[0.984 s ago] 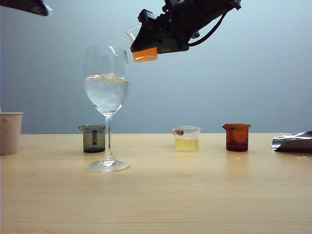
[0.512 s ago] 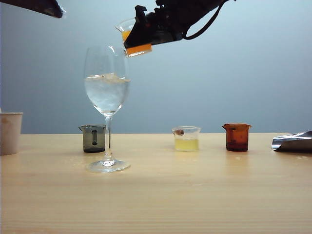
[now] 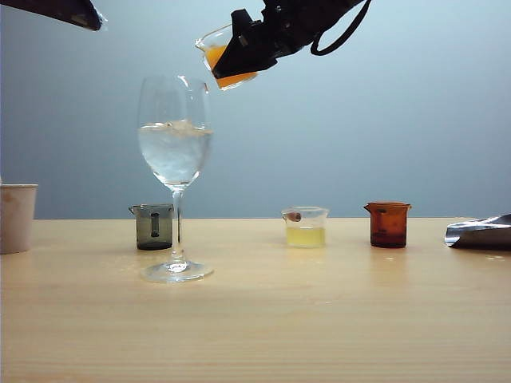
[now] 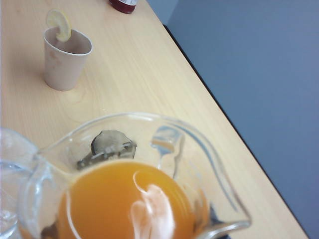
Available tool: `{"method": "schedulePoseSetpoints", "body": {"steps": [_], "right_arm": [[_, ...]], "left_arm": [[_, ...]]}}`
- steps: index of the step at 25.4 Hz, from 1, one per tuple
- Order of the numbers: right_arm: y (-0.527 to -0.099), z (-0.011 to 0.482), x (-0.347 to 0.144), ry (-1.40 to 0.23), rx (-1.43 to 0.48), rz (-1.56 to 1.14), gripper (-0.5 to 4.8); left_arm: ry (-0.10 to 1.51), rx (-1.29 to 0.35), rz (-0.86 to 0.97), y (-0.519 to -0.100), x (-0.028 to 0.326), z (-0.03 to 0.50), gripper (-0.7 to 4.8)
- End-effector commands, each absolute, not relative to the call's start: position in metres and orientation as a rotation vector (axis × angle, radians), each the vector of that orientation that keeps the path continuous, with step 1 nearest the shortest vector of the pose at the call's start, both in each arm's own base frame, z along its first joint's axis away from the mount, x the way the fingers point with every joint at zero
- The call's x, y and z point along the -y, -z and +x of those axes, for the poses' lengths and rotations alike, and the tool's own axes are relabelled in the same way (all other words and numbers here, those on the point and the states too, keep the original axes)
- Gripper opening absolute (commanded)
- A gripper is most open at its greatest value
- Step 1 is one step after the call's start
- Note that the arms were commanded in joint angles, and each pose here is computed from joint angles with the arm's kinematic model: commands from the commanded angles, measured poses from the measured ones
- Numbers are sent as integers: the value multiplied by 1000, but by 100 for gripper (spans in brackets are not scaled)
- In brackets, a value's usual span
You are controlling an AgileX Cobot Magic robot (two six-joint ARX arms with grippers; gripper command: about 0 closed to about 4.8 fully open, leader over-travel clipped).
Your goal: Pick up the second measuring cup from the left, pour the orange juice inside into the goblet, and finally put the measuring cup back in its original place.
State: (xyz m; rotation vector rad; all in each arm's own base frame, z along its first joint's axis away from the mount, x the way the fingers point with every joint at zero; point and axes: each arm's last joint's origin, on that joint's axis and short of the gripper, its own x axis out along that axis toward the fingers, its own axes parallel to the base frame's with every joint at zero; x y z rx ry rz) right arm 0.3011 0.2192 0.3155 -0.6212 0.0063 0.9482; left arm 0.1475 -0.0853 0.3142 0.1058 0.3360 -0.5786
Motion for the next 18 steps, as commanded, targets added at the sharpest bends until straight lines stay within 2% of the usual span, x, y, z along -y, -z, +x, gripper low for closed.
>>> {"method": "schedulePoseSetpoints", "body": {"steps": [1, 18], "right_arm": [[-322, 295, -221, -960, 37, -689, 143], [-320, 283, -236, -846, 72, -971, 143]], "left_arm": [[576, -326, 102, -316, 85, 147, -5], [576, -326, 102, -316, 85, 147, -5]]}}
